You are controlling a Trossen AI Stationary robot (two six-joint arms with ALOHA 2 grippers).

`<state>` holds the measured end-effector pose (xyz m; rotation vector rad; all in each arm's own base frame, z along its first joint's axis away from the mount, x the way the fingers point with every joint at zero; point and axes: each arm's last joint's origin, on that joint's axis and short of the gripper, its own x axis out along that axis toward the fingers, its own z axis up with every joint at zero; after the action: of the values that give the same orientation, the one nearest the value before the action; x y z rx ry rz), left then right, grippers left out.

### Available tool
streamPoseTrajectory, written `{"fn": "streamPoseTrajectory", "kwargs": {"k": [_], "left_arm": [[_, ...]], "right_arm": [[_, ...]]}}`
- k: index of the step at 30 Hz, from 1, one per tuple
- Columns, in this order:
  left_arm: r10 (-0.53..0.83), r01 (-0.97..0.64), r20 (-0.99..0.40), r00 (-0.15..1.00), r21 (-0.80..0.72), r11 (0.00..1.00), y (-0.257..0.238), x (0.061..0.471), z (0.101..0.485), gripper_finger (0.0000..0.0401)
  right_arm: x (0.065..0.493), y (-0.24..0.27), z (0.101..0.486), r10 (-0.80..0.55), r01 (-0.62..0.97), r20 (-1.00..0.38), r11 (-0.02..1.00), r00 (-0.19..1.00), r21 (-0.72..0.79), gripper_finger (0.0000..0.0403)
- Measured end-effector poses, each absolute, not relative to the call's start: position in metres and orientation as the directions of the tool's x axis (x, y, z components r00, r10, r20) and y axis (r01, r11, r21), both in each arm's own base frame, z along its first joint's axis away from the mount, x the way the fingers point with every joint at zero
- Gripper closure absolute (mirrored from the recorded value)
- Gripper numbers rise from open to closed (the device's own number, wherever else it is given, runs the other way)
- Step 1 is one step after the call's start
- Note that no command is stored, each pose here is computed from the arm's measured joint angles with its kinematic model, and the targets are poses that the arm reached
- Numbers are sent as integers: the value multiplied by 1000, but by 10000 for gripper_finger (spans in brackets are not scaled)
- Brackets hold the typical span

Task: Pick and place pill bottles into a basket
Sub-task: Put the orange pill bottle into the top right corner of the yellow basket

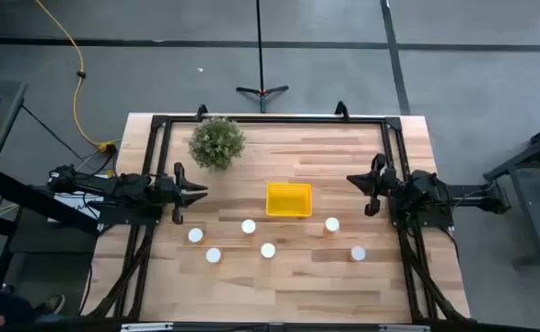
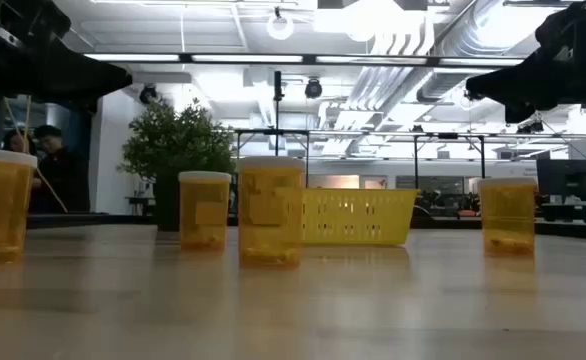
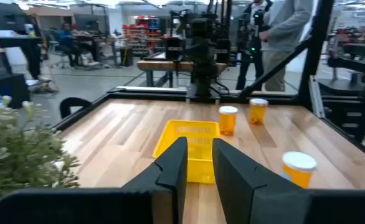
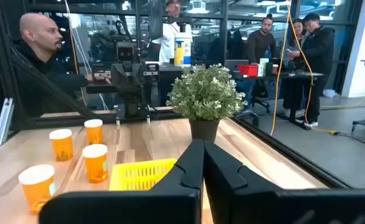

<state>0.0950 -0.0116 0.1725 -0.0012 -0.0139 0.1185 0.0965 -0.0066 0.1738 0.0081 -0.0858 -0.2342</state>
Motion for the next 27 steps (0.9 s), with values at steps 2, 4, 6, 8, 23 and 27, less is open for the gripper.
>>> {"fn": "streamPoseTrajectory", "kwargs": {"k": [2,4,6,8,23,27], "left_arm": [[133,-133,15,991,-3,991,-11,95,173,288],[138,-138,16,990,-3,990,-11,95,173,288],[138,-138,16,990,-3,990,-11,95,173,288],[139,-139,16,990,-3,990,-11,95,173,288],[154,-153,57,986,-20,988,-11,95,177,178],[115,-113,91,989,-29,993,-11,91,194,121]], "right_arm": [[97,-7,173,-232,231,79,973,969,19,397],[97,-7,172,-232,231,65,973,971,15,385],[97,-7,172,-232,232,61,973,971,15,367],[97,-6,171,-225,224,58,974,973,14,344],[96,-7,178,-241,239,124,971,963,34,226],[94,-4,192,-158,156,175,987,972,20,218]]}}
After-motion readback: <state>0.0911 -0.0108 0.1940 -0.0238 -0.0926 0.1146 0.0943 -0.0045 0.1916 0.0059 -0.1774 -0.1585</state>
